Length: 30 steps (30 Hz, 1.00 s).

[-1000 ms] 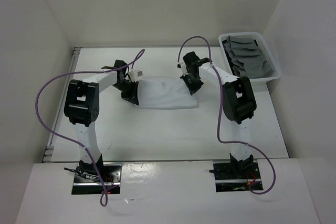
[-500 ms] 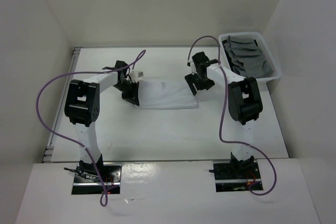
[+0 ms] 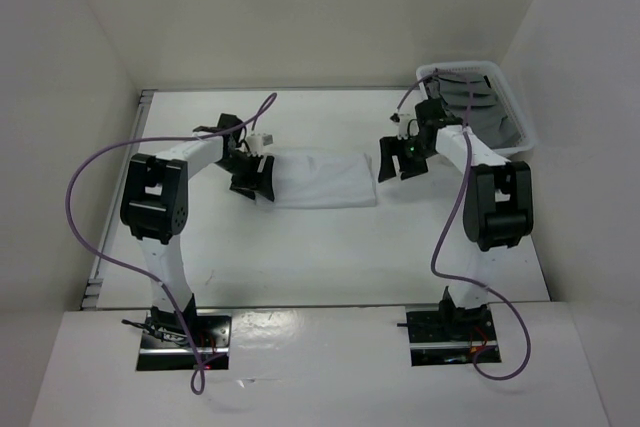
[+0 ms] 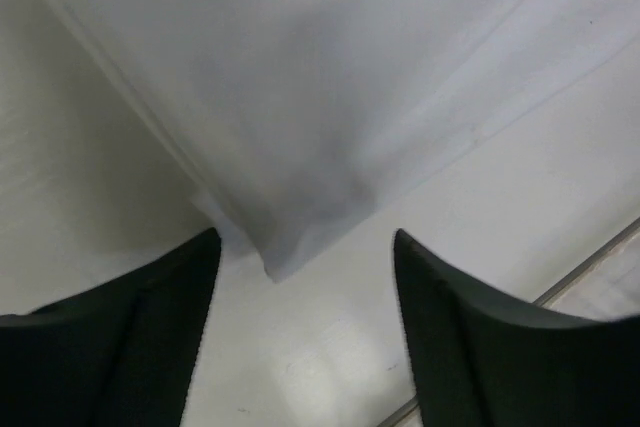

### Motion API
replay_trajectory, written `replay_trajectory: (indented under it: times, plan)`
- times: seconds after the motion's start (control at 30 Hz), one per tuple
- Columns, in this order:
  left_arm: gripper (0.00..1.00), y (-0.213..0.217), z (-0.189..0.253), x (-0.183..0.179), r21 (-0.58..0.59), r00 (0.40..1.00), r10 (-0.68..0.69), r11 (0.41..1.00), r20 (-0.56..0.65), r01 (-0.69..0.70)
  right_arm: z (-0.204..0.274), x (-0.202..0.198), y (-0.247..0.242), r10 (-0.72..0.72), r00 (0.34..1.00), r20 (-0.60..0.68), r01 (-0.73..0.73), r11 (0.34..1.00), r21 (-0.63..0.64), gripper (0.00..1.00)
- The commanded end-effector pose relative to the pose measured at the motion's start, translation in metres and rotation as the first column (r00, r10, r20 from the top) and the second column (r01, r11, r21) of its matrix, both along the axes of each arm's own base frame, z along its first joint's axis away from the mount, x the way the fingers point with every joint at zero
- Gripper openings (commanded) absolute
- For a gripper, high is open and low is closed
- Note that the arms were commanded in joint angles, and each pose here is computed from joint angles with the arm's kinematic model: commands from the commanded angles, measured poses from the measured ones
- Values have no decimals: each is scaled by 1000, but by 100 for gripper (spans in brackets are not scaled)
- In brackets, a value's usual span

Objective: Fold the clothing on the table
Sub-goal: Fold the skirt

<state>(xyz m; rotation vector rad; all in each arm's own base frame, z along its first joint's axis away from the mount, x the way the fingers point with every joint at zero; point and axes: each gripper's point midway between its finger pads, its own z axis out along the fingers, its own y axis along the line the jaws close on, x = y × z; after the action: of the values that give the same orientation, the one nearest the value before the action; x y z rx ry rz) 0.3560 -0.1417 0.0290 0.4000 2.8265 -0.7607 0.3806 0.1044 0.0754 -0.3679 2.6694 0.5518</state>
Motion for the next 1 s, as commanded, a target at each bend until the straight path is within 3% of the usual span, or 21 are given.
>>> replay_trajectory:
  times: [0.0, 0.13, 0.97]
  plan:
    - [80, -1, 18, 1, -18, 999, -1, 1000, 39, 2, -21, -19, 19, 73, 993, -90, -64, 993, 103, 82]
    - [91, -1, 18, 1, -16, 999, -9, 1000, 44, 9, -33, -23, 21, 87, 989, -118, -73, 990, 117, 82]
    - [92, 1, 14, -1, -6, 999, -7, 1000, 36, 7, -68, -28, 58, 198, 963, -184, -161, 967, 199, 79]
